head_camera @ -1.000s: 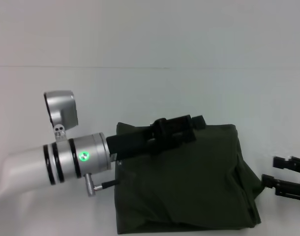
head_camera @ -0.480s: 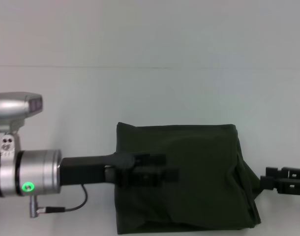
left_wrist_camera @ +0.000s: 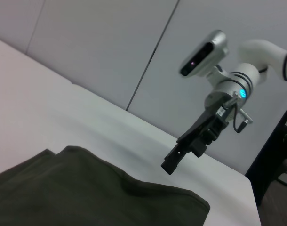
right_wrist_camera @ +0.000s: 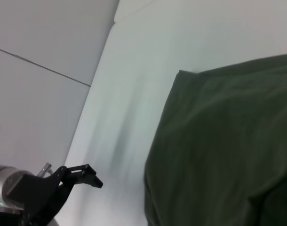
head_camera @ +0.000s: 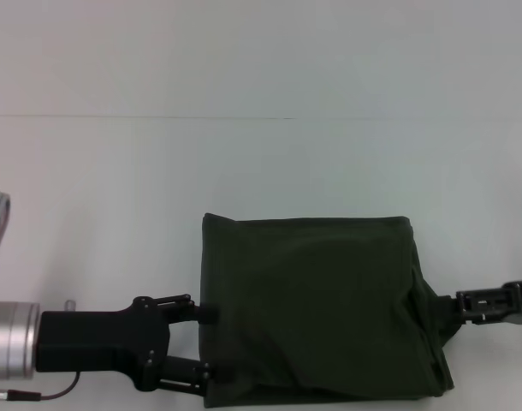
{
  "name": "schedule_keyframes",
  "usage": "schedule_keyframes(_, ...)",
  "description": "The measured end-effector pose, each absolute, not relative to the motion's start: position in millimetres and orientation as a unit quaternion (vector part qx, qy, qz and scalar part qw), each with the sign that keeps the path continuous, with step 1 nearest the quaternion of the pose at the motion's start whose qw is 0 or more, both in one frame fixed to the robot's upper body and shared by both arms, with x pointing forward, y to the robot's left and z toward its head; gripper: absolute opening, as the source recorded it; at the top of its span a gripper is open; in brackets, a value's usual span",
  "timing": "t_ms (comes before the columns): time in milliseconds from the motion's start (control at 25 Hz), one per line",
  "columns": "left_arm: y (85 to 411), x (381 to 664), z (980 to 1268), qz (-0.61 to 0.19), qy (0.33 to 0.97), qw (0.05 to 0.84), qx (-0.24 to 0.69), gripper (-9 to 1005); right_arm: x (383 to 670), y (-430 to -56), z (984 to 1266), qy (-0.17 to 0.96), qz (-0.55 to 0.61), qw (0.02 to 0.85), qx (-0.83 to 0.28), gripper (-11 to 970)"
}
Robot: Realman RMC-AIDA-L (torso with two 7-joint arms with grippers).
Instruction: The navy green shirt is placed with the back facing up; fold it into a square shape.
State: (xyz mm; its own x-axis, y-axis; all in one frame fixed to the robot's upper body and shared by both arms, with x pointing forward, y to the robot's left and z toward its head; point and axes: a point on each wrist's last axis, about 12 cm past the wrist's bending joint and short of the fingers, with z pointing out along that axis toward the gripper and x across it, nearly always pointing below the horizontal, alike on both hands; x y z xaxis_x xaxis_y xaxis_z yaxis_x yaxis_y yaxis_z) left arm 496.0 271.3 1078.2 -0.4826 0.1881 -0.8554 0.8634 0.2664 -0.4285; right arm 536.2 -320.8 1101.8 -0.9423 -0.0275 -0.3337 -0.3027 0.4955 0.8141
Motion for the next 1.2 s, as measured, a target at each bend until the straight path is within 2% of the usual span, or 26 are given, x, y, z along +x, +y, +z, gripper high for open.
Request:
schedule_keyframes(240,285,489,1089,-0.472,0.697,0.374,0.39,965,553,-303,1114,0.862,0.495,0.088,-0.07,818)
schedule_keyframes(520,294,479,1090,-0.463,0.694,0.379,0.4,964,560,-292,1120,0.874,0.479,0.044,-0.074,798)
schedule_keyframes(1200,294,474,1086,-0.458,0.688,0.387,0.408,964,557,-285,1102,0.883,0.465,0.037,-0.057,751)
